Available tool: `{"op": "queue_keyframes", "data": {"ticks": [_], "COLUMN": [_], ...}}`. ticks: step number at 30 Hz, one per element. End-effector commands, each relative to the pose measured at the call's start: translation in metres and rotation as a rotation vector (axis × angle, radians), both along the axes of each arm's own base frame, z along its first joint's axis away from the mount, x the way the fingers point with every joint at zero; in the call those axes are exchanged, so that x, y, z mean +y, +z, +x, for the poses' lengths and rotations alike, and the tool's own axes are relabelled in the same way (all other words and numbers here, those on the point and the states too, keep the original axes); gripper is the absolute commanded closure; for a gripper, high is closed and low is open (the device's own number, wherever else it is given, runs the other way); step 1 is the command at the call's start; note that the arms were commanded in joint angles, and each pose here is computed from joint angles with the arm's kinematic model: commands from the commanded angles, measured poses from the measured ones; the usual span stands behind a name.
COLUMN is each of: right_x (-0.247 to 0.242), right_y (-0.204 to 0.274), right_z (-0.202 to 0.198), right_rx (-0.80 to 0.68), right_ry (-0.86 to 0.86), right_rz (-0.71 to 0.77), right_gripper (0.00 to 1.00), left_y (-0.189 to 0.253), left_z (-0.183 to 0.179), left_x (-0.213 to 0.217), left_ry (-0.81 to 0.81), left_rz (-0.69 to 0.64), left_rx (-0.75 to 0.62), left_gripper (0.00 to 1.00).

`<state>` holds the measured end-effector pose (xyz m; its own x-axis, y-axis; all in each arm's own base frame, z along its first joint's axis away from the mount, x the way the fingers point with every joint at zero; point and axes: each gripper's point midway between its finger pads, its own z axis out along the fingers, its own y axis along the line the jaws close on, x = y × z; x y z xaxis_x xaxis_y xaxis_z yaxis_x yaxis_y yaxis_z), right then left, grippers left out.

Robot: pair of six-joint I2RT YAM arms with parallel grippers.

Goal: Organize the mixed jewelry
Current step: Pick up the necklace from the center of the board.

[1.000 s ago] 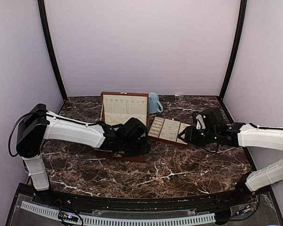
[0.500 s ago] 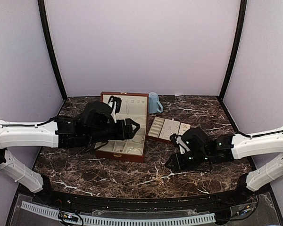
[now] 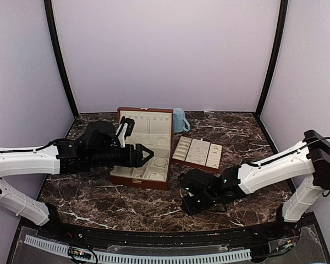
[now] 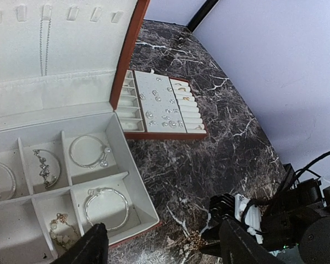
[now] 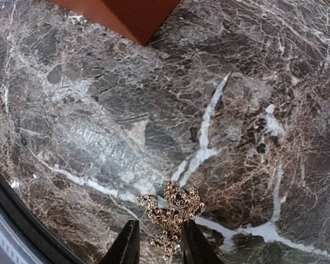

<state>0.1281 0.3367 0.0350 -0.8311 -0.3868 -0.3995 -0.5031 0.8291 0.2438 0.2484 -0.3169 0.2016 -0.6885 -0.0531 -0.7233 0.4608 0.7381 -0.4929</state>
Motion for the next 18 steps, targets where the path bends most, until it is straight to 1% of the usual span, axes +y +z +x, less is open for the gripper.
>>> {"op": "queue_keyframes", "data": {"ticks": [1,6,8,11,14,16,18], "right_x": [0.006,0.013,0.015,0.021,0.032,0.037,0.038], "right_y": [-0.004,-0.008,-0.011,-0.015,-0.013,-0.012,-0.010], "right_z": [0.002,-0.001,-0.004,-0.011,-0.014,-0.013,-0.008], "right_rx": [-0.042,-0.040,-0.040,-0.042,-0.061,-0.077,-0.097], "right_ry": [0.005,0.027,0.041,0.071,0.098,0.101,0.079], "right_rz": [-0.052,-0.074,-0.084,-0.093,-0.091,-0.096,-0.112], "right_gripper": [0.74,0.78,0.78,0.75,0.76,0.82,0.93], "left_y": [0.005,0.004,0.003,0.002,0.001,0.000,-0.001], "left_z": [-0.008,-0.007,-0.007,-0.007,-0.007,-0.007,-0.007], "left_x": [-0.002,-0.002,-0.003,-0.002,-0.001,-0.001,0.000], "left_ry": [-0.070,-0.066,-0.067,-0.067,-0.060,-0.056,-0.052], "left_rz": [-0.005,-0.032,-0.037,-0.038,-0.038,-0.039,-0.041], "left_rx": [-0.003,0.003,0.007,0.009,0.011,0.014,0.018], "left_gripper": [0.28,0.28,0.28,0.28,0.28,0.28,0.28]}}
